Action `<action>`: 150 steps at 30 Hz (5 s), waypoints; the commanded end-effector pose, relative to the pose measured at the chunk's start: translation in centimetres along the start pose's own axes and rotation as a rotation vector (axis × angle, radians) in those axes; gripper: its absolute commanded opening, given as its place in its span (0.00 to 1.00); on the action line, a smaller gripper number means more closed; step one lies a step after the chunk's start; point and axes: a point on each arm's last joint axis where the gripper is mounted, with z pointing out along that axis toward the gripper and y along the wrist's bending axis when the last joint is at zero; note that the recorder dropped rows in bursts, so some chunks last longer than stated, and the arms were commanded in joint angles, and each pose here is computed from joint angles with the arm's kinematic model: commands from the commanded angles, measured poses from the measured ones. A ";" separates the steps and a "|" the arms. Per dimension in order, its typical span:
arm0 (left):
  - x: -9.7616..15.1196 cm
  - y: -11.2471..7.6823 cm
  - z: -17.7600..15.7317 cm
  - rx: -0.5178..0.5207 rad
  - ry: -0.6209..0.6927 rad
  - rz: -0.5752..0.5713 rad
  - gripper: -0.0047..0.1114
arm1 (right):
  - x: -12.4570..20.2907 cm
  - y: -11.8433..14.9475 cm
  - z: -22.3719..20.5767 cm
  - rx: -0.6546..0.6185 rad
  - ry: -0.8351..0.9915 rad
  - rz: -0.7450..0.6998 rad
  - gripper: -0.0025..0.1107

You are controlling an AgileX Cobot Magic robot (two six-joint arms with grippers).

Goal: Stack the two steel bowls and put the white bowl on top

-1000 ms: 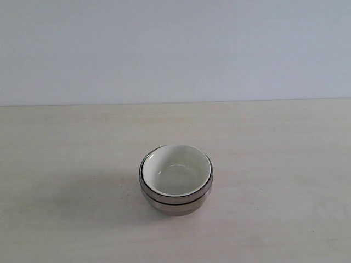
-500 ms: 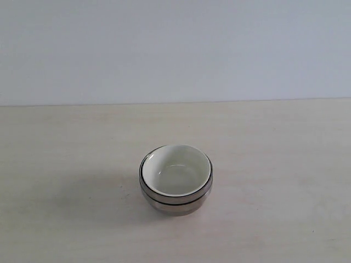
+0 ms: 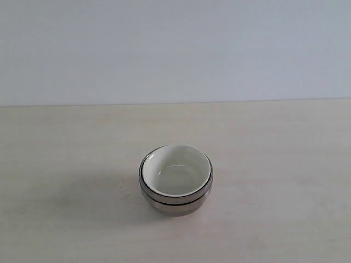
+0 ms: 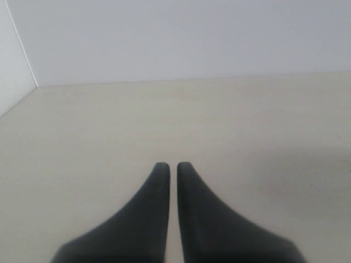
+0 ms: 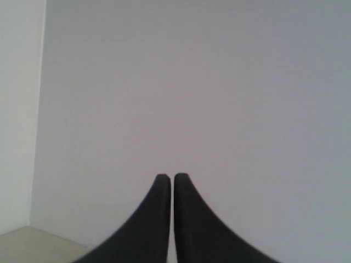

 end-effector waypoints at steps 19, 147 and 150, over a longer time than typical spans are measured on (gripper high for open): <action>0.1 0.0 0.0 0.000 0.001 -0.014 0.08 | -0.1 0.8 0.5 0.249 -0.001 -0.097 0.02; 0.1 0.0 0.0 0.000 0.001 -0.014 0.08 | 22.0 -2.7 0.0 0.392 0.640 -0.043 0.02; 0.1 0.0 0.0 0.000 0.001 -0.014 0.08 | 22.0 -2.7 0.0 0.392 0.640 -0.043 0.02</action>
